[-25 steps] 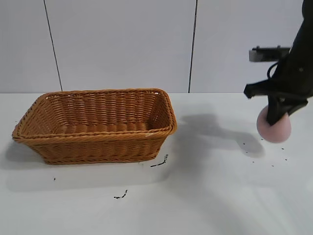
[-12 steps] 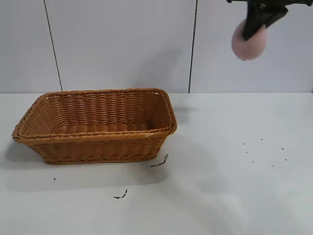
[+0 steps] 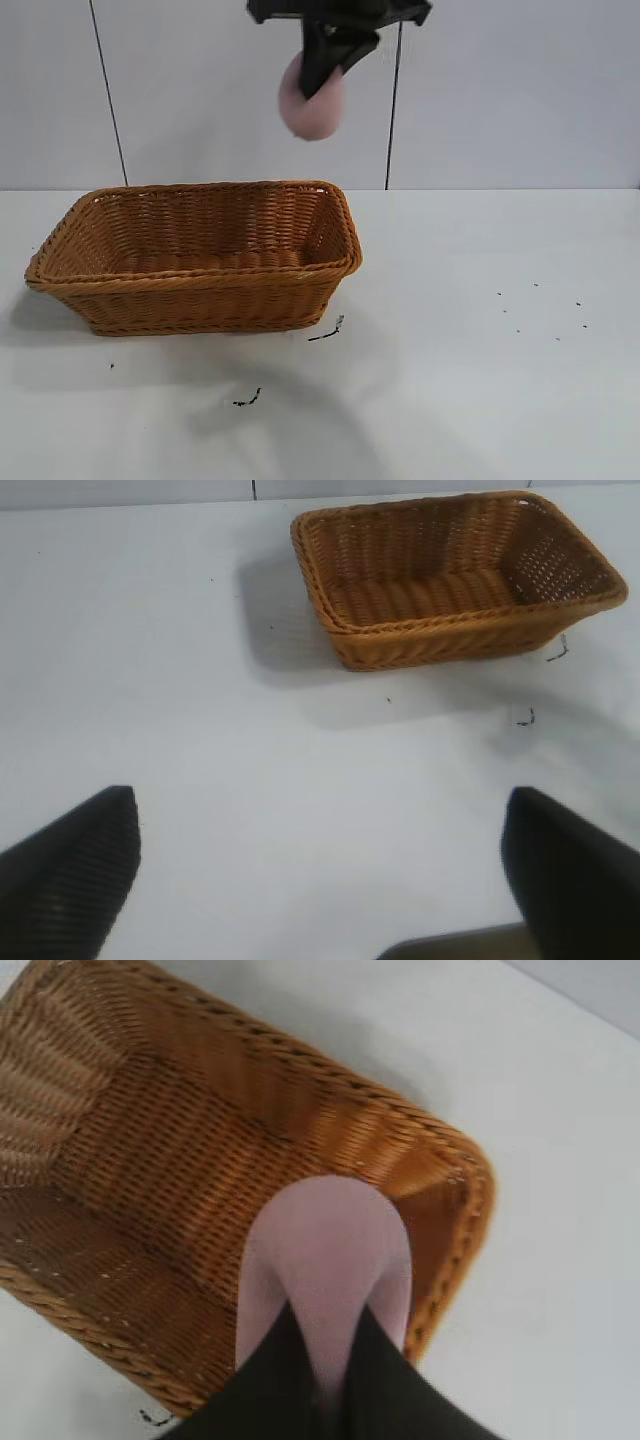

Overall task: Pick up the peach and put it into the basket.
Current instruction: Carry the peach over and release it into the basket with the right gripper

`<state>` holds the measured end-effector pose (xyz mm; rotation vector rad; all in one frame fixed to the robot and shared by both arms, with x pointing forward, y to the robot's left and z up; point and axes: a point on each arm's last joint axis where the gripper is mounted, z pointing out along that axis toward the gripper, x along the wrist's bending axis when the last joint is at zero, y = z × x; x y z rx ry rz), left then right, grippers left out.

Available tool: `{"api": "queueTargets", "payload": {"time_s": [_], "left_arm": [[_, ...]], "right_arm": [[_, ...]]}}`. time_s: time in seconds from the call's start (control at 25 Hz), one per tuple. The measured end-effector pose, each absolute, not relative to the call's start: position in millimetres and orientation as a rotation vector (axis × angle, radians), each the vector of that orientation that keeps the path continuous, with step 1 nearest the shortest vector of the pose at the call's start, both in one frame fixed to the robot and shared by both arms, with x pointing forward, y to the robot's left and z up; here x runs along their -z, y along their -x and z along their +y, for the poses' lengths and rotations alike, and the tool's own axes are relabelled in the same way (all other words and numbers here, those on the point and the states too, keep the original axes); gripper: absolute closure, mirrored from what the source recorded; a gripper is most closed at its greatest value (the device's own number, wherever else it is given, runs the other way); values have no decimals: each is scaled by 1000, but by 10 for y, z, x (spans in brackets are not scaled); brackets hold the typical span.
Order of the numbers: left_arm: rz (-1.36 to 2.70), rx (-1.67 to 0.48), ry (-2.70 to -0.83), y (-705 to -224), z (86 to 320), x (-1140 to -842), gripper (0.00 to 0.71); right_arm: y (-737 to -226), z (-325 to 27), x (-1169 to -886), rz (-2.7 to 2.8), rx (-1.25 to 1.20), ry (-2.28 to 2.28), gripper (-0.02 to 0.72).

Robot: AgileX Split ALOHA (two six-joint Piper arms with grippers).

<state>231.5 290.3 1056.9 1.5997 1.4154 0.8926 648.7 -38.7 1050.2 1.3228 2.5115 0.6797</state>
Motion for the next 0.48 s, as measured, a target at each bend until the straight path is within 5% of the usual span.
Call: {"api": "queueTargets", "payload": {"time_s": [0.48], "left_arm": [[1415,-893,-1600,-2315,2903,-10569,16]], "right_arm": [[-6622,55,-9451,2586,-630,-1280,681]]}}
